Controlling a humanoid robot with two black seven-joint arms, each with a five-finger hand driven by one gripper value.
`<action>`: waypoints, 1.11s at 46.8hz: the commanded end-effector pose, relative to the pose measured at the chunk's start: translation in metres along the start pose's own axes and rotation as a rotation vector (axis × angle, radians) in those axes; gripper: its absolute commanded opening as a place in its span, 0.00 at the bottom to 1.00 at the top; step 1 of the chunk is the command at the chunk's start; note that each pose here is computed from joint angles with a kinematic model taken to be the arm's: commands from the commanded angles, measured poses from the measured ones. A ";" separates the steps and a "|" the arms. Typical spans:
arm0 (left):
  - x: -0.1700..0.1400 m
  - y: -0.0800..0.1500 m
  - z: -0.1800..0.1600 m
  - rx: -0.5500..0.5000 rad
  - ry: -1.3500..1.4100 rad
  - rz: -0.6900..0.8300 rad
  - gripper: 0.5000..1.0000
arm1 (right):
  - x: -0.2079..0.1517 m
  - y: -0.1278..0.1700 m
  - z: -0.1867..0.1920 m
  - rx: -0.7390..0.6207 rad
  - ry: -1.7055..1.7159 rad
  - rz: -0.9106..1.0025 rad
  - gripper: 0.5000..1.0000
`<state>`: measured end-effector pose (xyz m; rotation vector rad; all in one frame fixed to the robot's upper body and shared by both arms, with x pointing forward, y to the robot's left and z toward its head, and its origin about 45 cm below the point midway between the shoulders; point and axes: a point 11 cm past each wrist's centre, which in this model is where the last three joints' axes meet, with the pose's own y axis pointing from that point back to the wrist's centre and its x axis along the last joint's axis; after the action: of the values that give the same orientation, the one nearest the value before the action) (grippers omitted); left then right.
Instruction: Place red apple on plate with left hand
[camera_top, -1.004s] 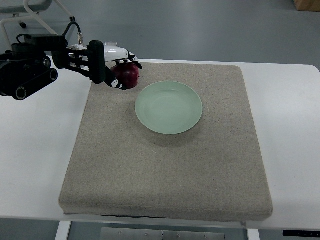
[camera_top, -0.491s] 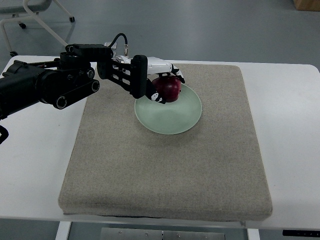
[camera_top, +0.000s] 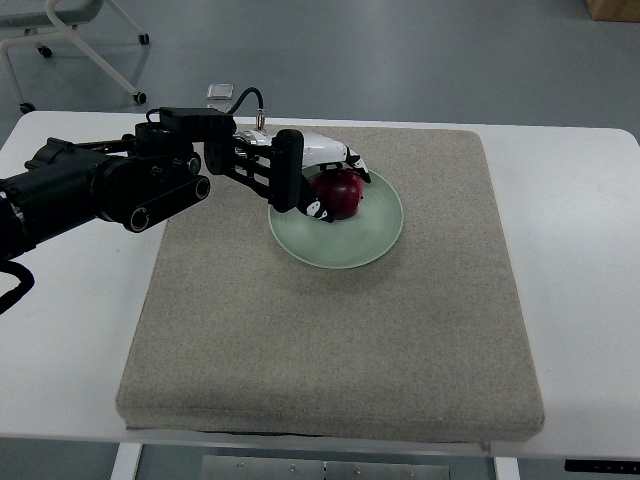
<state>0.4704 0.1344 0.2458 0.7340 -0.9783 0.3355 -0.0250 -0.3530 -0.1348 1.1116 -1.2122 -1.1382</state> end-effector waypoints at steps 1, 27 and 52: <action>-0.002 0.000 0.000 0.000 0.004 -0.002 0.07 | 0.000 0.000 0.000 0.001 0.000 0.000 0.86; -0.004 -0.001 0.001 -0.005 0.021 0.001 0.93 | 0.000 0.000 0.000 0.001 0.000 0.000 0.86; 0.008 0.007 -0.008 0.013 0.025 0.037 0.98 | 0.000 0.000 0.000 -0.001 0.000 -0.002 0.86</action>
<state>0.4746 0.1426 0.2517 0.7234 -0.9647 0.3757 -0.0245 -0.3530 -0.1348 1.1125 -1.2129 -1.1378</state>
